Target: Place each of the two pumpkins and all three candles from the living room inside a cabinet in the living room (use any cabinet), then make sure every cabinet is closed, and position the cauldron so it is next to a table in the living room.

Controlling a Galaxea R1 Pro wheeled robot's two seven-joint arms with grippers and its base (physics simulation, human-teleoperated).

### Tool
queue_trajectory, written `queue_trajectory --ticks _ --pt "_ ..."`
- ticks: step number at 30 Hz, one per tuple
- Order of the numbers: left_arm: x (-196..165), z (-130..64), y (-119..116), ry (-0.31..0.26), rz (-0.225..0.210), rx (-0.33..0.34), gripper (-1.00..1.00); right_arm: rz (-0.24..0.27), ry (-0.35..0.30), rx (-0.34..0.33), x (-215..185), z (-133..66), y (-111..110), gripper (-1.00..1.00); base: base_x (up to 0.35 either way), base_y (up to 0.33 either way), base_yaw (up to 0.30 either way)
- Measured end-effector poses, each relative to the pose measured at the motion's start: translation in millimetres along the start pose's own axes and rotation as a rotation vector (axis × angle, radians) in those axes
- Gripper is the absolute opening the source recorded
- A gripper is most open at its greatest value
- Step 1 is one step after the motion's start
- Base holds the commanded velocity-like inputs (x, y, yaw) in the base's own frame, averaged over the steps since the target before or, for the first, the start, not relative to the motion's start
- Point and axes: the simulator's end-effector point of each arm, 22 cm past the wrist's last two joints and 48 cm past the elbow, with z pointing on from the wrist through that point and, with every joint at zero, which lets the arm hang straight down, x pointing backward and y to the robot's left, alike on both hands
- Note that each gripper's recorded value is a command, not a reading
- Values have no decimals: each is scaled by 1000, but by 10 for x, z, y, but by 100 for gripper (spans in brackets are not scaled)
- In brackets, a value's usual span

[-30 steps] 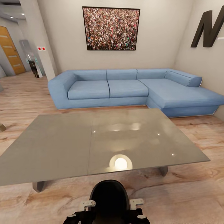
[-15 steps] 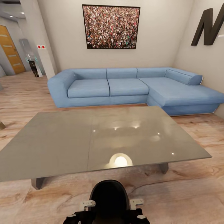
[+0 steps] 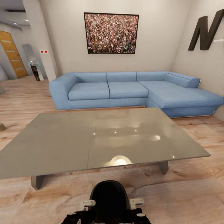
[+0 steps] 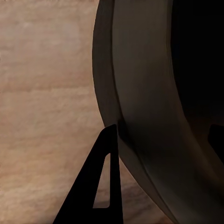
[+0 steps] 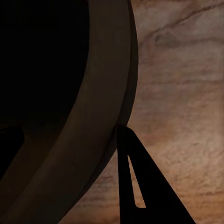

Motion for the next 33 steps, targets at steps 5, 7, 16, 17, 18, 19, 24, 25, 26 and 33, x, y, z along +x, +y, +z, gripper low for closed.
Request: queue_trajectory --ticks 5,7,16,17,18,19,24,25,26,33 --pt "0 0 -2 0 0 0 -100 0 0 1 1 1 -1 -100 0 0 0" --pt "1 0 1 0 0 0 -100 -1 -1 1 0 -1 1 -100 0 0 0" --pt "-101 166 26 -40 -19 8 100 63 -9 -97 17 168 196 100 0 0 0" --pt "-111 164 38 -42 -16 5 100 63 -9 -97 17 168 197 100 0 0 0" --pt "-105 165 36 -40 -17 6 100 63 -9 -97 17 168 198 100 0 0 0" --pt "-105 165 36 -40 -17 5 100 63 -9 -97 16 168 198 100 0 0 0" --pt "-103 165 39 -40 -16 4 100 63 -9 -97 16 168 198 100 0 0 0" --pt "-101 165 38 -40 -16 5 100 63 -9 -97 16 168 198 100 0 0 0" --pt "-102 165 38 -40 -16 5 100 63 -9 -97 17 168 196 100 0 0 0" --pt "-102 165 38 -40 -16 5 100 63 -9 -97 17 168 196 100 0 0 0"
